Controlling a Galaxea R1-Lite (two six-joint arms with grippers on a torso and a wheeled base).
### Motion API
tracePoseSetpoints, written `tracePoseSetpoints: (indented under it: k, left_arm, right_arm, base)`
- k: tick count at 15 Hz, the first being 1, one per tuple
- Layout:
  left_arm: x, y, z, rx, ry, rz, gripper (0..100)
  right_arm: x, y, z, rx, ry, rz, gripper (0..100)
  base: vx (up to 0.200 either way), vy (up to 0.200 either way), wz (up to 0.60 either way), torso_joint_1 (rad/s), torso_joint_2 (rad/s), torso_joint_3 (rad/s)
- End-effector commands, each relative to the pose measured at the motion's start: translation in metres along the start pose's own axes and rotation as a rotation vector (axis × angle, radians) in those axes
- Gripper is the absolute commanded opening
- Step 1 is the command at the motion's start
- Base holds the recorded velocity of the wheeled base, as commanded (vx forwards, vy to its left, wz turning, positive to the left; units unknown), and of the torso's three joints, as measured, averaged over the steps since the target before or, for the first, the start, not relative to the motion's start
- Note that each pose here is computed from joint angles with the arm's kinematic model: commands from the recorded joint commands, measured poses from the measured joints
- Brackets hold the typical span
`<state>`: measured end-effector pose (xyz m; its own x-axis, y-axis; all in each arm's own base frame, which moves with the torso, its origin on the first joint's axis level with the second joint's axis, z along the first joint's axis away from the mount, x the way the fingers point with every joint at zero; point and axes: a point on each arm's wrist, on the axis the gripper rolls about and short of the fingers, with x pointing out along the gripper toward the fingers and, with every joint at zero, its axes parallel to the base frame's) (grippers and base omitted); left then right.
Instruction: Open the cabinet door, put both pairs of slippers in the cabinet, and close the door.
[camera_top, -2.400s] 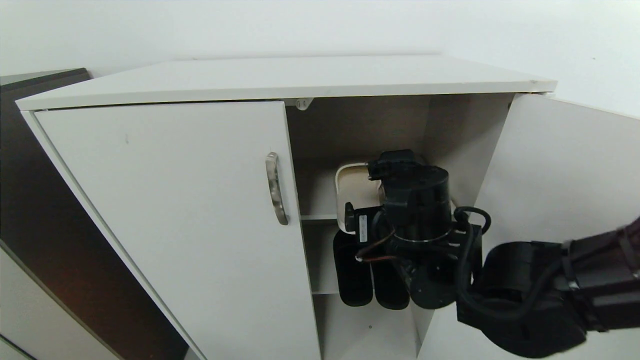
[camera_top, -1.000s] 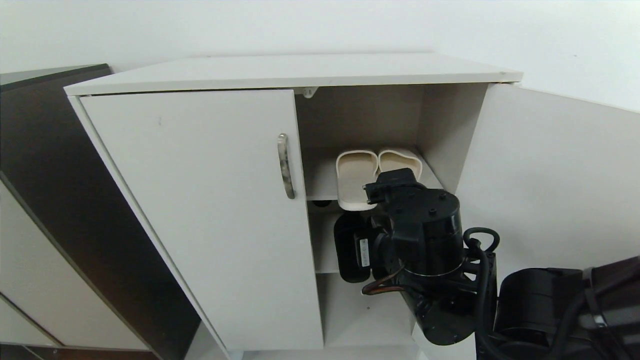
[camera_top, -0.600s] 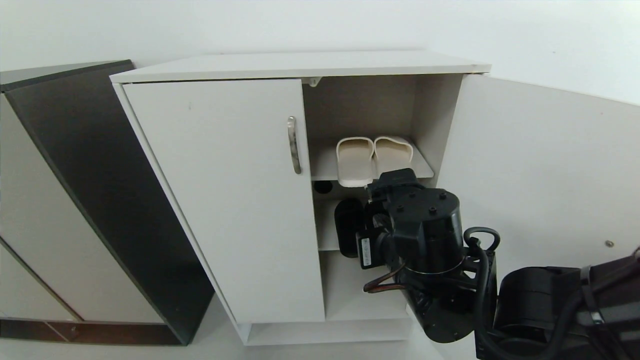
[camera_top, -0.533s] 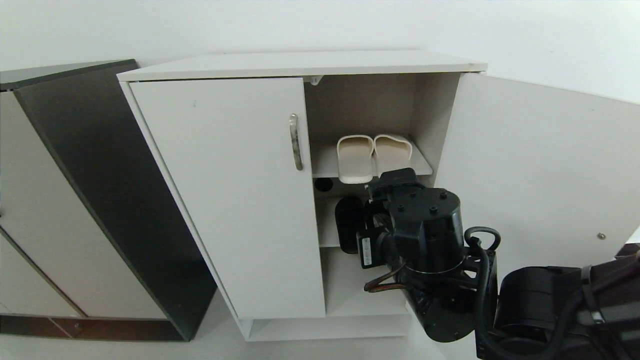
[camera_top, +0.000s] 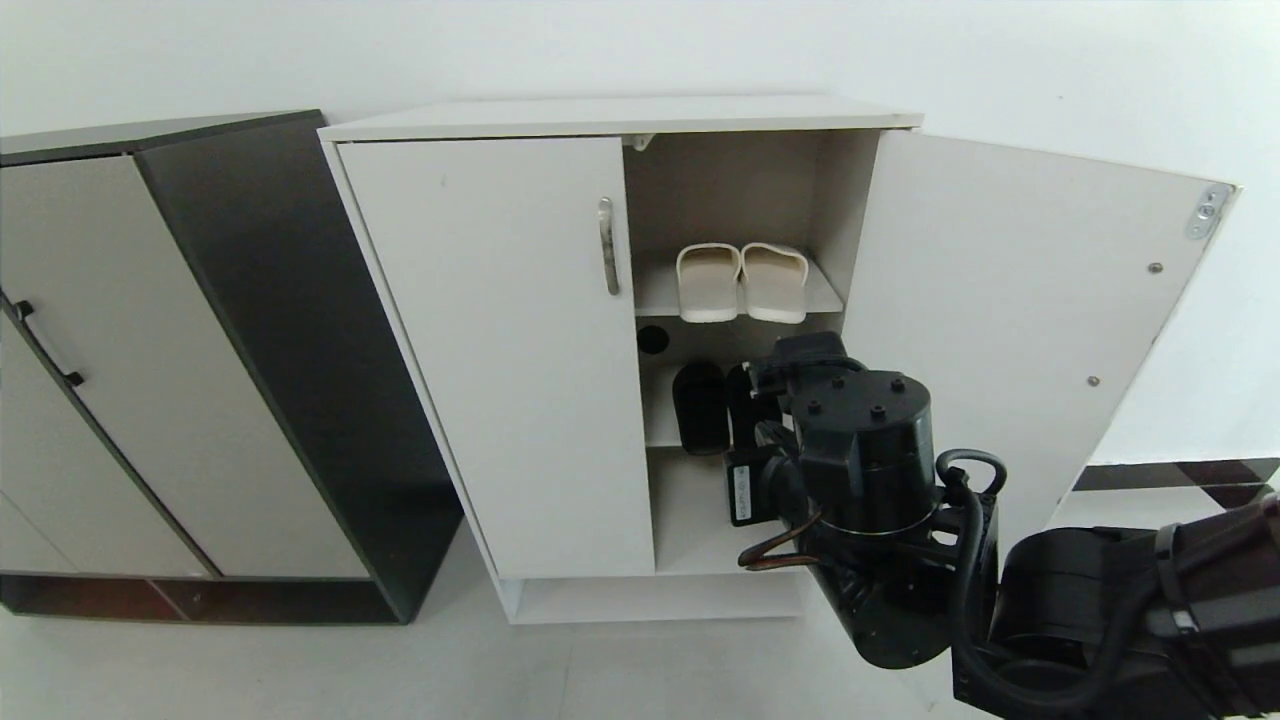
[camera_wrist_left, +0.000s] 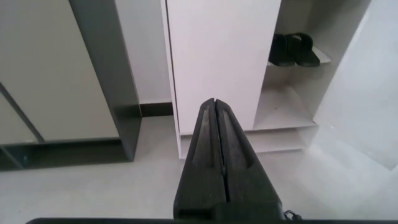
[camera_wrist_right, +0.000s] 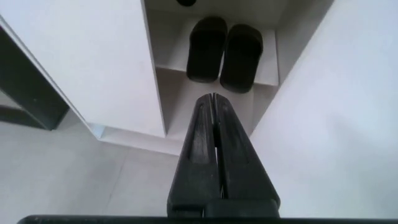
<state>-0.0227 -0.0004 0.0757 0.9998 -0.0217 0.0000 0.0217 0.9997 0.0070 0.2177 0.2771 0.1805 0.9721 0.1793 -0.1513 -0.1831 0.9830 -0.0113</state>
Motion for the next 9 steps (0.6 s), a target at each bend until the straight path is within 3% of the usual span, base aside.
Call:
tracePoseSetpoints:
  k: [1, 2, 9]
  left_arm:
    - [0.0000, 0.0000, 0.0000, 0.001, 0.000, 0.000, 0]
    - [0.0000, 0.0000, 0.0000, 0.001, 0.000, 0.000, 0]
    - [0.0000, 0.0000, 0.0000, 0.001, 0.000, 0.000, 0]
  right_arm:
    - [0.0019, -0.0009, -0.0010, -0.002, 0.000, -0.005, 0]
    - [0.0026, -0.0017, -0.0007, -0.005, -0.001, -0.007, 0]
    - [0.0050, -0.0017, -0.0034, -0.015, 0.006, 0.002, 0]
  base:
    - [-0.200, 0.000, 0.00, 0.002, 0.01, -0.002]
    - [-0.200, 0.000, 0.00, 0.002, 0.00, -0.002]
    - [0.000, 0.000, 0.00, 0.000, 0.00, 0.000]
